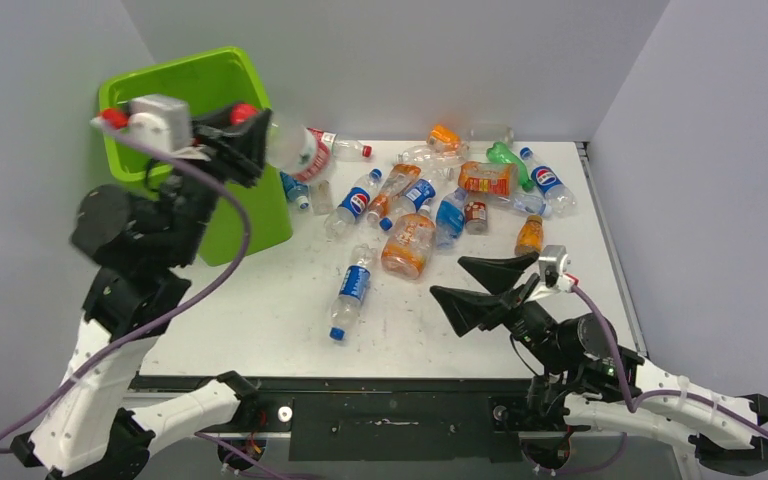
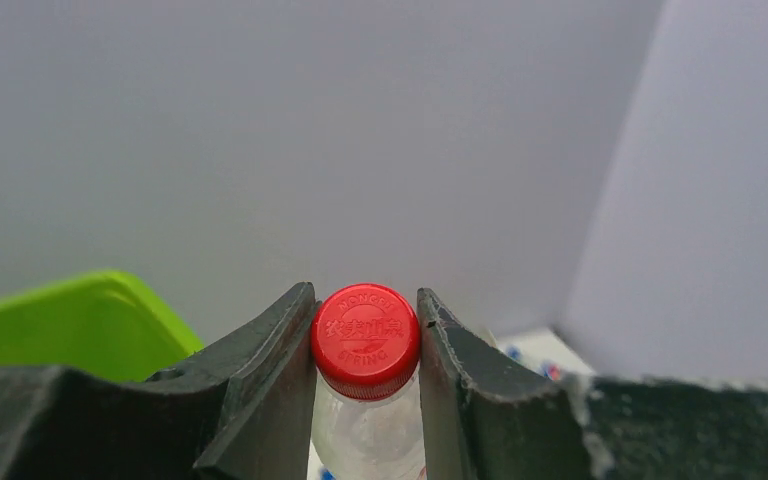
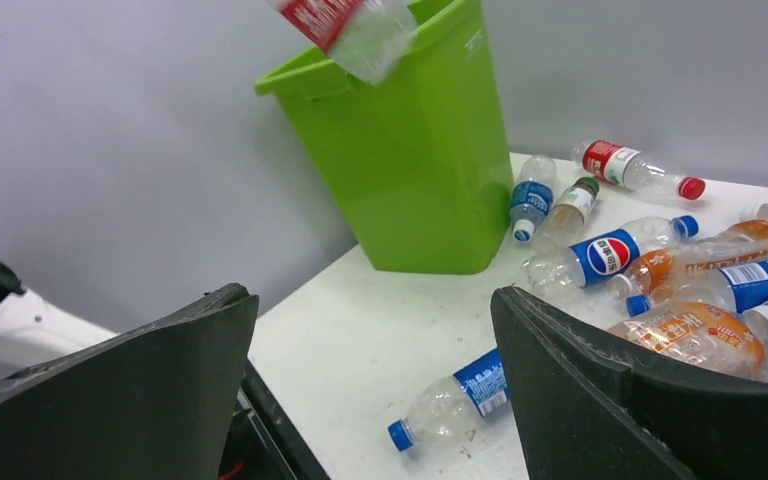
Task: Put the plastic bottles in the bin
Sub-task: Place the plastic bottle in the trash bin.
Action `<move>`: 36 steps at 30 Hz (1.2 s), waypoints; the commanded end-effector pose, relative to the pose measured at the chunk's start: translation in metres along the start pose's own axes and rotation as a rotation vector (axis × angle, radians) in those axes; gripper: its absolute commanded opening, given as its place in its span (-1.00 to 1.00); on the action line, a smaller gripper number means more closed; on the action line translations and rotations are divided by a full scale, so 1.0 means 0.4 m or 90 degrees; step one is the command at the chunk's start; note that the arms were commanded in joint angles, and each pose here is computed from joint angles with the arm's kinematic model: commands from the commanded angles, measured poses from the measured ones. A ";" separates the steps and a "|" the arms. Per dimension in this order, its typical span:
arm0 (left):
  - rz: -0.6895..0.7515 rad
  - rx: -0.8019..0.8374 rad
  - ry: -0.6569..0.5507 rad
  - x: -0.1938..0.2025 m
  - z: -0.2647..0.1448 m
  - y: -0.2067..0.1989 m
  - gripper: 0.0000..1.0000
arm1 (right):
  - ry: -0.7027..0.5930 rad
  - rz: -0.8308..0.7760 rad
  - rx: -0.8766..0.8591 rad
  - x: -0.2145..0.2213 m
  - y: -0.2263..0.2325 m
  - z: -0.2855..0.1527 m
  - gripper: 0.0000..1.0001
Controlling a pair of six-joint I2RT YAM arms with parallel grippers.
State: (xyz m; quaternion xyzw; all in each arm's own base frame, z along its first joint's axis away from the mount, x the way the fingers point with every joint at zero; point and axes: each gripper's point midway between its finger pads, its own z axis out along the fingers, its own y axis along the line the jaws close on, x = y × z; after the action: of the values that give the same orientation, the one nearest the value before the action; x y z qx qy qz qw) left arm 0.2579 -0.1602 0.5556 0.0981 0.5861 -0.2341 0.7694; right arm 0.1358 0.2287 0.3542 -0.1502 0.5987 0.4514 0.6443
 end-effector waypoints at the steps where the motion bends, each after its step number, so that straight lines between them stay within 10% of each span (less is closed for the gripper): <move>1: 0.116 -0.222 -0.188 -0.227 -0.046 0.159 -1.00 | -0.014 0.023 0.063 0.014 -0.047 -0.004 0.79; 12: 0.319 -0.430 -0.158 -0.261 0.096 0.311 -1.00 | 0.050 0.014 0.137 0.127 -0.105 0.004 0.79; 31: 0.182 -0.427 0.079 0.118 0.182 0.491 -1.00 | 0.061 0.001 0.223 0.147 -0.167 -0.015 0.79; 34: 0.175 -0.426 0.083 0.126 0.171 0.488 -0.57 | 0.058 0.002 0.228 0.142 -0.170 -0.014 0.79; 36: 0.163 -0.433 0.057 0.104 0.152 0.483 0.45 | 0.059 0.001 0.232 0.142 -0.170 -0.012 0.79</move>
State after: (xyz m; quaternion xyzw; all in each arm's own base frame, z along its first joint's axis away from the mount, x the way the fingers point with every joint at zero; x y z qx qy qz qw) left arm 0.4353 -0.0323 0.4845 -0.0548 0.6770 0.1087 0.7259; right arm 0.1750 0.2141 0.2668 -0.0723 0.7060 0.3252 0.6249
